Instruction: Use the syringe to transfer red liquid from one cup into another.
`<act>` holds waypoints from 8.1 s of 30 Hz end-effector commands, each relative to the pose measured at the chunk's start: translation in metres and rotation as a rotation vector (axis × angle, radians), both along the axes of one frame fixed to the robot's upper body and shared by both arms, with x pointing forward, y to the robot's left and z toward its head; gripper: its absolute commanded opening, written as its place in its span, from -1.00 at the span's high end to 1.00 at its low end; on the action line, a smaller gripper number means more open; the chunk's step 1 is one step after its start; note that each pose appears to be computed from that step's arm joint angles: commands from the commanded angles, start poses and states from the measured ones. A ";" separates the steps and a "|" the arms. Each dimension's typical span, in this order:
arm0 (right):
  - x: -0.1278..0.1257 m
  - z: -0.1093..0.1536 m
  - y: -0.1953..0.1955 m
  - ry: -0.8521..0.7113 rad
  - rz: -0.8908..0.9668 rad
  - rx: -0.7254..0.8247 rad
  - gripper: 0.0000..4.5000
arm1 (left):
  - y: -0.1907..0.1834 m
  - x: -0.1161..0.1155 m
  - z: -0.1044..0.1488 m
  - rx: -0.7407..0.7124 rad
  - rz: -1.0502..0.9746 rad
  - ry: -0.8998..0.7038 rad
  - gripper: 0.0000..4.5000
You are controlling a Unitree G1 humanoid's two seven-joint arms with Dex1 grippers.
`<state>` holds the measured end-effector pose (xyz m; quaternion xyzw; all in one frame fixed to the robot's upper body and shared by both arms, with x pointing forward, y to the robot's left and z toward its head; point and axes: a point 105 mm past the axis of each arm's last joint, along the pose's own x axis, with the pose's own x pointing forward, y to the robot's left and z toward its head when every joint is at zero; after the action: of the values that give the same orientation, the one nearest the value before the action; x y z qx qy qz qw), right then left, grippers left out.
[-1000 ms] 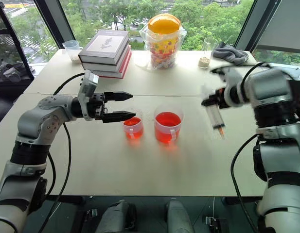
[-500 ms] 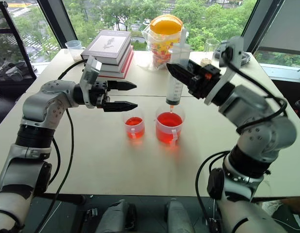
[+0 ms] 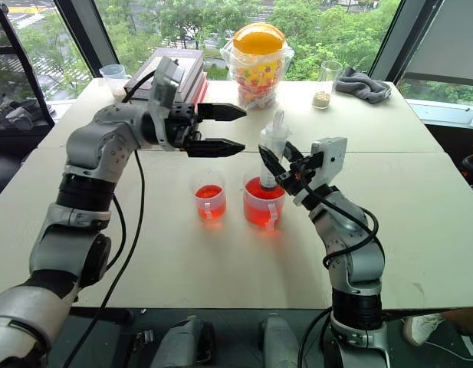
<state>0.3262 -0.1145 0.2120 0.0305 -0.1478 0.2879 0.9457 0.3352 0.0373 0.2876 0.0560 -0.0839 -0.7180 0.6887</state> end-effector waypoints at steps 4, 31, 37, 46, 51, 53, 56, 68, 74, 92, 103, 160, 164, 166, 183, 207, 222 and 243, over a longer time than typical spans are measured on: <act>-0.008 0.008 0.005 -0.068 -0.005 -0.009 0.35 | -0.015 -0.004 0.008 0.007 -0.056 -0.053 -1.00; -0.015 0.005 0.019 -0.095 0.031 -0.115 0.35 | -0.042 -0.002 -0.002 0.037 -0.115 -0.002 0.99; -0.016 -0.002 0.020 -0.062 0.050 -0.125 0.35 | -0.041 0.005 0.016 -0.008 -0.073 -0.039 0.99; -0.018 -0.013 0.022 -0.013 0.080 -0.132 0.35 | -0.036 0.011 0.036 -0.054 -0.036 -0.084 0.99; -0.019 -0.020 0.025 0.019 0.092 -0.128 0.35 | -0.034 0.015 0.041 -0.065 -0.016 -0.100 0.99; -0.020 -0.024 0.026 0.029 0.096 -0.128 0.35 | -0.033 0.016 0.042 -0.068 -0.012 -0.102 0.99; -0.021 -0.026 0.026 0.037 0.098 -0.130 0.35 | -0.032 0.016 0.042 -0.070 -0.008 -0.105 0.99; -0.021 -0.027 0.025 0.037 0.098 -0.140 0.35 | -0.033 0.018 0.047 -0.084 0.000 -0.124 0.99; -0.020 -0.022 0.026 0.022 0.097 -0.143 0.35 | -0.033 0.017 0.047 -0.085 -0.004 -0.127 0.99; -0.017 0.044 0.014 -0.086 0.085 -0.058 0.35 | 0.000 0.019 0.016 -0.003 0.046 -0.057 -0.72; -0.020 0.059 0.022 -0.091 0.142 -0.077 0.35 | 0.068 0.032 0.007 0.027 0.289 -0.019 -0.72; 0.001 0.030 0.108 -0.080 0.434 -0.081 0.35 | 0.055 0.025 0.032 -0.009 0.183 -0.055 0.98; 0.000 0.035 0.108 -0.089 0.435 -0.074 0.35 | 0.051 0.021 0.026 0.010 0.156 -0.054 0.98; -0.001 0.043 0.109 -0.101 0.436 -0.059 0.35 | 0.050 0.019 0.022 0.021 0.146 -0.052 0.98; -0.009 0.101 0.103 -0.186 0.439 0.030 0.35 | 0.044 0.011 -0.003 0.110 0.102 -0.040 0.98; -0.002 0.063 0.105 -0.084 0.440 0.006 0.35 | 0.112 0.019 0.021 0.051 0.344 -0.011 -0.82; 0.021 0.144 0.038 0.037 0.253 0.177 0.35 | 0.106 -0.002 -0.019 0.089 0.299 0.044 -0.98; 0.035 -0.033 -0.137 1.120 -0.318 -0.300 0.35 | 0.078 -0.014 -0.049 0.080 0.231 0.078 -0.98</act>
<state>0.3587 -0.2421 0.1808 0.0203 0.4175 0.1127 0.9014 0.3278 0.1171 0.2263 0.0568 0.0031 -0.6325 0.7724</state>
